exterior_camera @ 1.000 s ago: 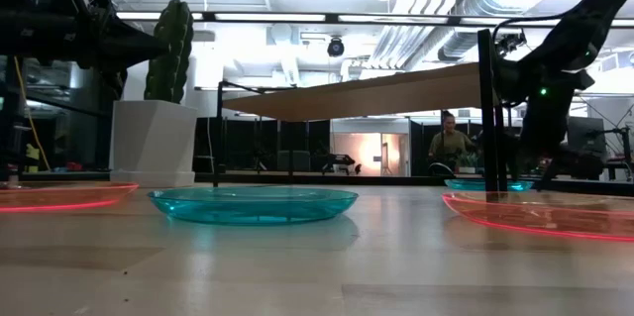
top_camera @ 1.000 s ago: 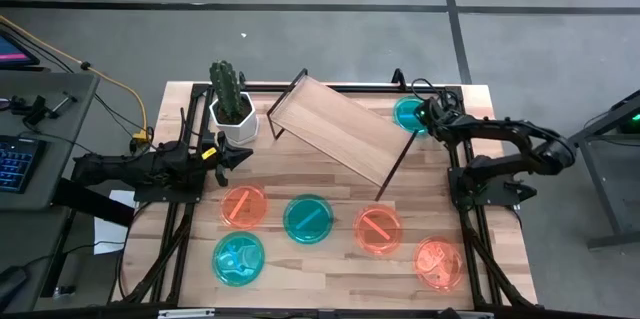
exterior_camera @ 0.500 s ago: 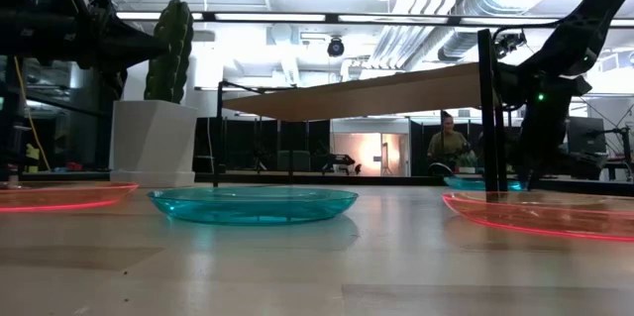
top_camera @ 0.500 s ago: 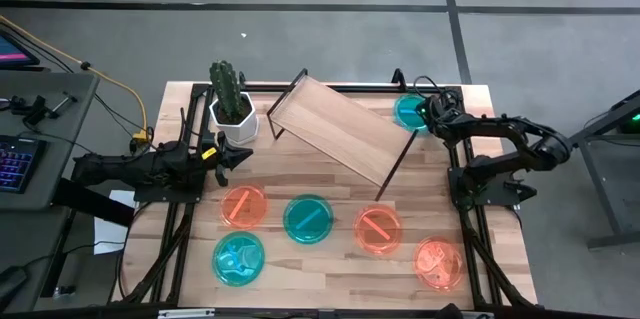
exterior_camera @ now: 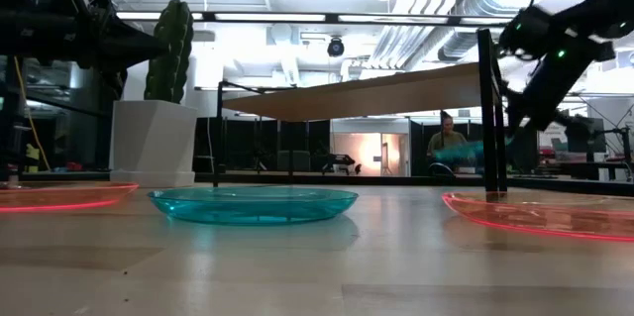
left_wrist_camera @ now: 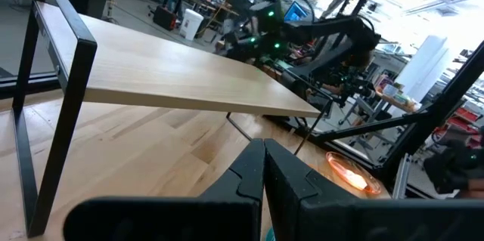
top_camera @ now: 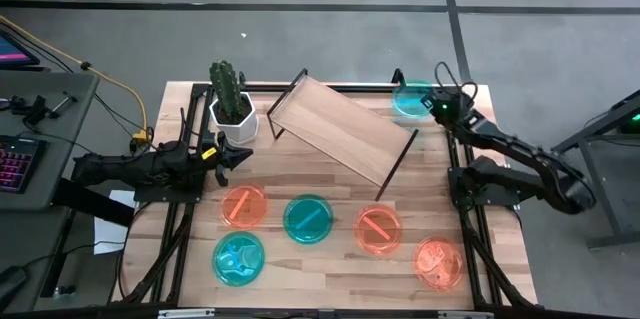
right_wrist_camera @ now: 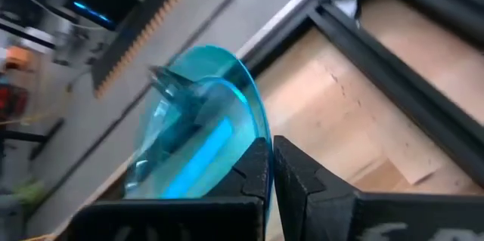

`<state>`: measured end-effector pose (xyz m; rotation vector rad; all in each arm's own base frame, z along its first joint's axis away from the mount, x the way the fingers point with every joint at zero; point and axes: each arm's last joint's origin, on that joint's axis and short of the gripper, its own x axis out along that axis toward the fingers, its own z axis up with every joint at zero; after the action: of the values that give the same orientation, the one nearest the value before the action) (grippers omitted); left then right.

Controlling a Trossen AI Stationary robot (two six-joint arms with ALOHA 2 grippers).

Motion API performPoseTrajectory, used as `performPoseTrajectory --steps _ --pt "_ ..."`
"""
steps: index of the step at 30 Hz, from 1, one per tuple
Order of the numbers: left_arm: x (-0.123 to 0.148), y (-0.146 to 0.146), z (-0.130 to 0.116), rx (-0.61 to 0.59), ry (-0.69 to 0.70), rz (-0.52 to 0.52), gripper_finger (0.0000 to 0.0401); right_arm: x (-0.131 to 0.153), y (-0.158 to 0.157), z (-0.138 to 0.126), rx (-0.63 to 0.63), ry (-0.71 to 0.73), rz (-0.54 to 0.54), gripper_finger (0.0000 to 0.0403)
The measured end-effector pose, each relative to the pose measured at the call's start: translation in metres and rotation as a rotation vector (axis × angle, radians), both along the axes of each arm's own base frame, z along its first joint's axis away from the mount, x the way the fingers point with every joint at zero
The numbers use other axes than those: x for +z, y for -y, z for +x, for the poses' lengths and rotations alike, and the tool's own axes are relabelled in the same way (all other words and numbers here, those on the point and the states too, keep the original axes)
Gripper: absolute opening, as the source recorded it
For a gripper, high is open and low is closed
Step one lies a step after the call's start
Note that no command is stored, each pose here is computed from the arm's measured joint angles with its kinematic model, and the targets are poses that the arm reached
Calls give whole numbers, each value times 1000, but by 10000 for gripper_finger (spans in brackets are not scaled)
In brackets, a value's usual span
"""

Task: Place and stack plates onto a shelf
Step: Put the top right blue plate on the shelf

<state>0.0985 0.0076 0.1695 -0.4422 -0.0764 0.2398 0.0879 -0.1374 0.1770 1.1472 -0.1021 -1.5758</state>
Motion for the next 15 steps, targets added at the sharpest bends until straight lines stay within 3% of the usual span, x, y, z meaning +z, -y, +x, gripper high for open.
performPoseTrajectory --steps 8,15 --pt "0 0 0 0 0 0 1 22 -17 -12 75 65 -100 0" --pt "0 0 0 0 0 0 1 57 -20 -7 291 242 -332 0"
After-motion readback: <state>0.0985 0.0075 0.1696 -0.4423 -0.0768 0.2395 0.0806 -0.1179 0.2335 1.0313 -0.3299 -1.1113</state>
